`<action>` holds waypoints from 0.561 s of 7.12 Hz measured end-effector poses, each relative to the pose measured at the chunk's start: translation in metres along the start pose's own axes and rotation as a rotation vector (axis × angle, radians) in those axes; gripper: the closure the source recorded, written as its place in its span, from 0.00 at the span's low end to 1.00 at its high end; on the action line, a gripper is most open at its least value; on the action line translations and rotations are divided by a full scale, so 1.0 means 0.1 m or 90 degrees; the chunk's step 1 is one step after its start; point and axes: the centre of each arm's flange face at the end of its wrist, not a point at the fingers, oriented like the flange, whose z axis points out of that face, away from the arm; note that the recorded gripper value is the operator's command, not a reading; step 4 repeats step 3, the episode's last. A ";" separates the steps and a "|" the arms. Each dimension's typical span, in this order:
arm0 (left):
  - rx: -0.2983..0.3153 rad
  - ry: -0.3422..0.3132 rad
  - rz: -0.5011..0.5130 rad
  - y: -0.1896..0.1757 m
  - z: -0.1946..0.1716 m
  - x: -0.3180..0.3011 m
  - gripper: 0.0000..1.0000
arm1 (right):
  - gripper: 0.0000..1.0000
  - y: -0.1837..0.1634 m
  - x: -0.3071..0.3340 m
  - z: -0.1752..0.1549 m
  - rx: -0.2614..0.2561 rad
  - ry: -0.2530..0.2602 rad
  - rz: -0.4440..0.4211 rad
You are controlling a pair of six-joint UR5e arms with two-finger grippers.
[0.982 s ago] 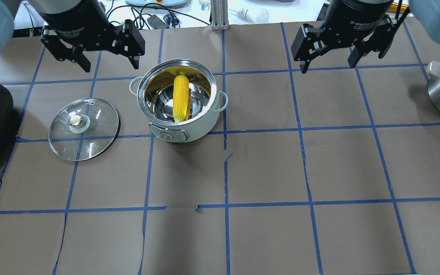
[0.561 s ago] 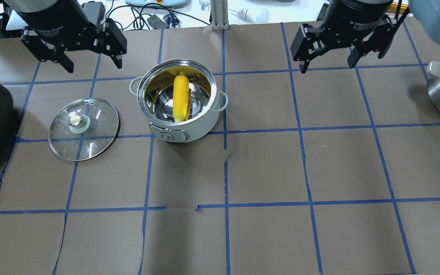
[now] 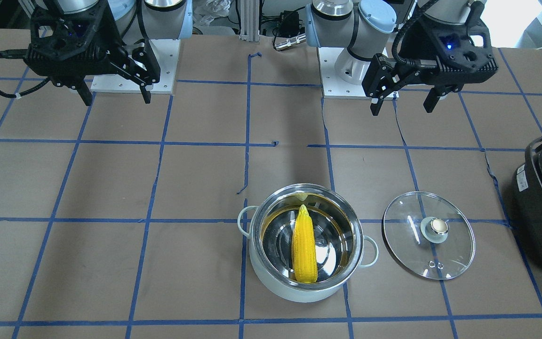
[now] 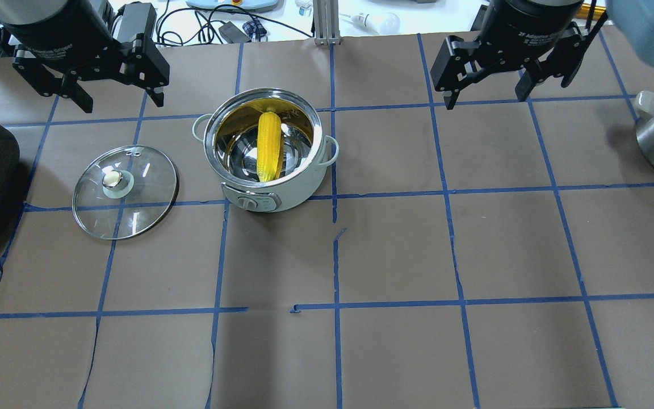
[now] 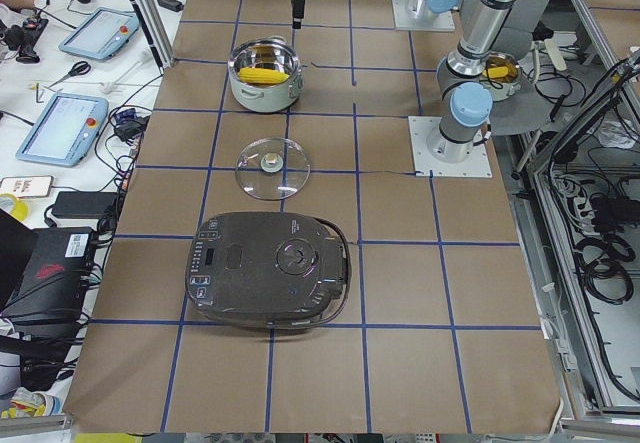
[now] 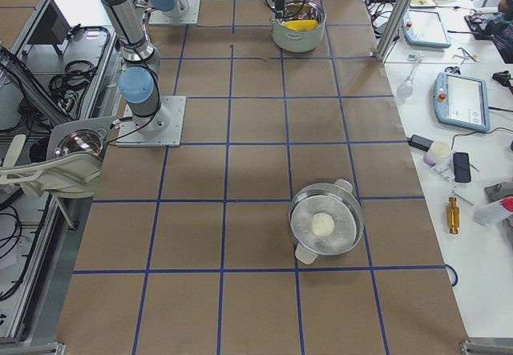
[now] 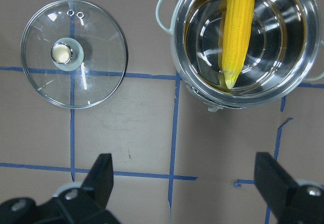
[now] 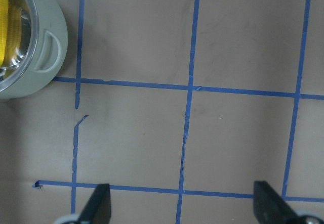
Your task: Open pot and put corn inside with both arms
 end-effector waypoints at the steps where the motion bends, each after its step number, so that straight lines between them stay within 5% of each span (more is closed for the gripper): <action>1: 0.001 -0.001 -0.001 0.00 0.00 -0.01 0.00 | 0.00 0.00 0.00 0.00 0.000 0.000 0.000; 4: -0.005 -0.001 0.000 -0.01 0.01 -0.01 0.00 | 0.00 0.00 -0.01 0.00 0.000 -0.001 -0.001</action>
